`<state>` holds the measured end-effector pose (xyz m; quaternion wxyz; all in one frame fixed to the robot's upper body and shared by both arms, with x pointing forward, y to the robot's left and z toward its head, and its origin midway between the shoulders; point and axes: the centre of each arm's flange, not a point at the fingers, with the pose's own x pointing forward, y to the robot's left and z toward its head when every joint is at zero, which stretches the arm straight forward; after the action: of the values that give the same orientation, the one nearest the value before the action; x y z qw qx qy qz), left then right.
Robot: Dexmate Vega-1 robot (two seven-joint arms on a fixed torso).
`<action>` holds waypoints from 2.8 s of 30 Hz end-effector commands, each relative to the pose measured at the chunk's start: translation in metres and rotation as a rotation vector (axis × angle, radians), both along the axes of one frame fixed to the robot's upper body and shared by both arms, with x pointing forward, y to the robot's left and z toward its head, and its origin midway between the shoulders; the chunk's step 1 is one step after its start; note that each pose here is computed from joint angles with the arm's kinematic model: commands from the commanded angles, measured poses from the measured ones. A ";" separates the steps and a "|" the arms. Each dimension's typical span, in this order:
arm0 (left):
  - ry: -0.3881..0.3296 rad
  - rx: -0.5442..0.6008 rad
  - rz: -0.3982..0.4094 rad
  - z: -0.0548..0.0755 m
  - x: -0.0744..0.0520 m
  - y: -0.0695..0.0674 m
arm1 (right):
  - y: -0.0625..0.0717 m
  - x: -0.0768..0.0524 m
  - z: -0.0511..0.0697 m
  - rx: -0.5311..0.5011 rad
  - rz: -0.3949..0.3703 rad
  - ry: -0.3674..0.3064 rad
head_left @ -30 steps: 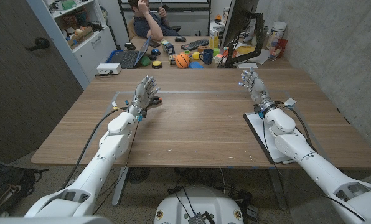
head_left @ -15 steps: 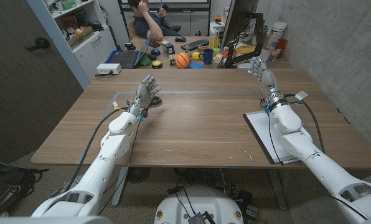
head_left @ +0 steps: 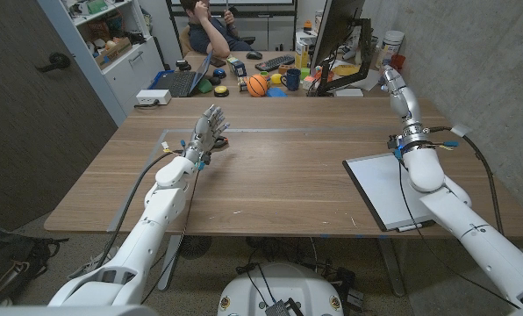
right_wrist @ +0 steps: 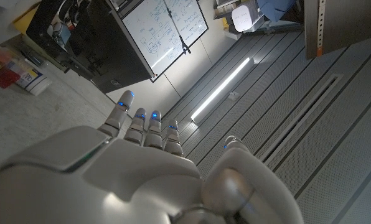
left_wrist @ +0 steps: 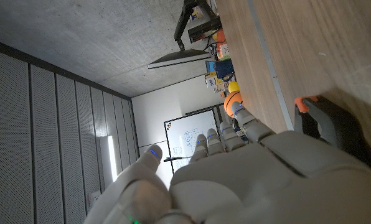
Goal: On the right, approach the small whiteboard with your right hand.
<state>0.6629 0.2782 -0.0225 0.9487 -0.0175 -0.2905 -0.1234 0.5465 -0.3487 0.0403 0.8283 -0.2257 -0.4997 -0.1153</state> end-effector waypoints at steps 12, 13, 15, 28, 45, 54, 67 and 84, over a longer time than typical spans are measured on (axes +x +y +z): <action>0.003 0.015 -0.023 0.002 0.004 -0.008 | 0.004 -0.061 0.012 -0.288 -0.391 -0.067; 0.004 0.016 -0.025 0.002 0.004 -0.009 | 0.004 -0.063 0.012 -0.295 -0.401 -0.065; 0.004 0.020 -0.030 0.003 0.005 -0.009 | 0.004 -0.067 0.011 -0.307 -0.427 -0.061; 0.002 0.027 -0.038 0.005 0.007 -0.009 | 0.013 -0.073 -0.001 -0.421 -0.559 0.013; -0.005 0.034 -0.046 0.006 0.007 -0.006 | 0.023 -0.071 -0.010 -0.519 -0.654 0.120; -0.006 0.031 -0.048 0.004 0.007 -0.004 | 0.026 -0.063 -0.014 -0.581 -0.716 0.194; -0.010 0.031 -0.046 0.004 0.006 -0.001 | 0.025 -0.051 -0.024 -0.653 -0.760 0.296; -0.013 0.029 -0.048 0.003 0.007 0.003 | 0.011 -0.044 -0.039 -0.701 -0.796 0.465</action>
<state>0.6694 0.2791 -0.0188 0.9441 -0.0093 -0.2935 -0.1500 0.4980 -0.3282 0.0118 0.6787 -0.6631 -0.2379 -0.2077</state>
